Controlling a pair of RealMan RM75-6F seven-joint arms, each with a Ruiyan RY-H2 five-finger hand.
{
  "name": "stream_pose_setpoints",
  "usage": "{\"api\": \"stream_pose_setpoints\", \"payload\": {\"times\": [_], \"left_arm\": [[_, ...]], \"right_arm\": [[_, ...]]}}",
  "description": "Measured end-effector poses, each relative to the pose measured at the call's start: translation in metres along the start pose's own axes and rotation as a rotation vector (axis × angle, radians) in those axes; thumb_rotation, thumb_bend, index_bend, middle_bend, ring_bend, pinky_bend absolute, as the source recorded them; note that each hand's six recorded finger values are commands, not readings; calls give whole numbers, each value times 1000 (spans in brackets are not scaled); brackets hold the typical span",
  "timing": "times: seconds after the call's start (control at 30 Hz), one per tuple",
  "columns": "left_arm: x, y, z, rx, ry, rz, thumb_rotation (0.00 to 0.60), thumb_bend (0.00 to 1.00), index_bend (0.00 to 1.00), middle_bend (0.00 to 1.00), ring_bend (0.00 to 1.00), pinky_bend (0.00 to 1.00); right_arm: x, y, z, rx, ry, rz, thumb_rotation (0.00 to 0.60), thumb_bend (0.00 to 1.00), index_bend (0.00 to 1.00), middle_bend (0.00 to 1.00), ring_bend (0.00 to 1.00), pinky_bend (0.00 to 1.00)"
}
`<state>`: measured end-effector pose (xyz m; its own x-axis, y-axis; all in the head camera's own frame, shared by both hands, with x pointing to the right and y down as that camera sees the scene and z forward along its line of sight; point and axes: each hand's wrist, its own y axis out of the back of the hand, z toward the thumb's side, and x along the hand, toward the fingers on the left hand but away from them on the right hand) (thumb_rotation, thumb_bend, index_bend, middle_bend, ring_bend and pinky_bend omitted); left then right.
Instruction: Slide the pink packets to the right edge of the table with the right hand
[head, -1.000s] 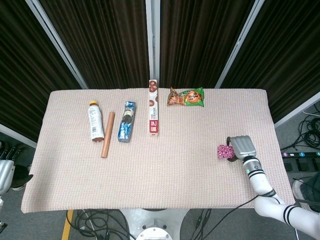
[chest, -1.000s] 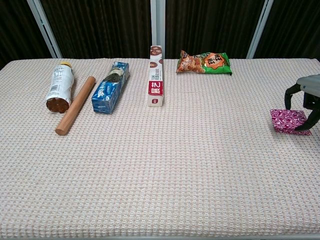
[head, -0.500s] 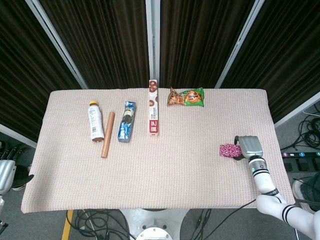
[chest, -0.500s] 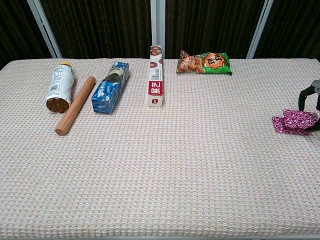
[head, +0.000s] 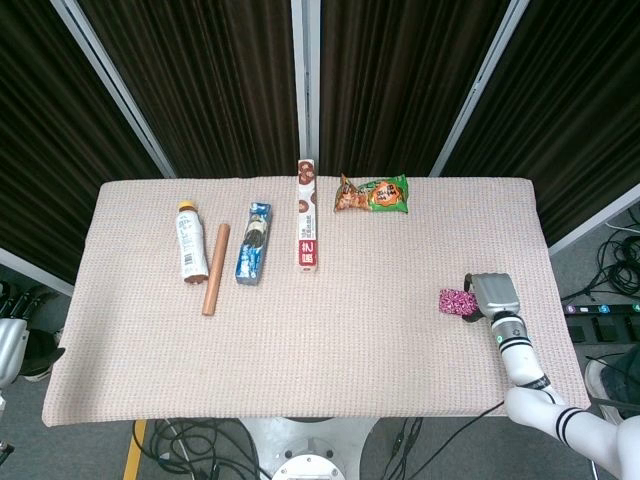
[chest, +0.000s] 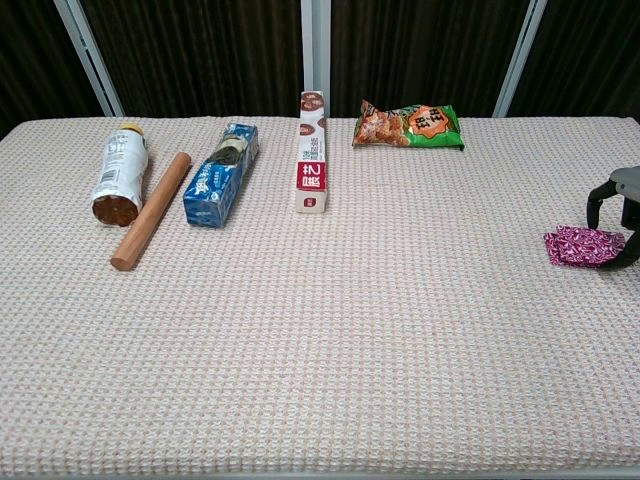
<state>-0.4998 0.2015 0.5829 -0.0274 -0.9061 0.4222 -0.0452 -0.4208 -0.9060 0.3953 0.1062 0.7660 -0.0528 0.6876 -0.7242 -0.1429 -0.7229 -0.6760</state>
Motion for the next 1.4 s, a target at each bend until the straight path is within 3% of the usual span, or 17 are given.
{"api": "stream_pose_setpoints", "payload": {"times": [0.53, 1.07, 1.27, 1.4], "left_arm": [[0, 0, -3, -2, 6, 2, 600, 25, 278, 277, 200, 260], [-1, 2, -3, 0, 8, 8, 600, 25, 278, 277, 200, 259], [0, 8, 0, 3, -1, 22, 600, 25, 278, 277, 200, 259], [2, 13, 1, 1, 0, 37, 600, 25, 278, 277, 200, 259]], "right_arm": [[-3, -3, 4, 24, 0, 14, 546, 0, 429, 1000, 1000, 1000], [-2, -3, 5, 23, 0, 17, 502, 0, 382, 1000, 1000, 1000], [10, 18, 14, -26, 44, -43, 423, 0, 388, 1000, 1000, 1000], [29, 50, 17, -111, 89, -146, 370, 0, 424, 1000, 1000, 1000]]}}
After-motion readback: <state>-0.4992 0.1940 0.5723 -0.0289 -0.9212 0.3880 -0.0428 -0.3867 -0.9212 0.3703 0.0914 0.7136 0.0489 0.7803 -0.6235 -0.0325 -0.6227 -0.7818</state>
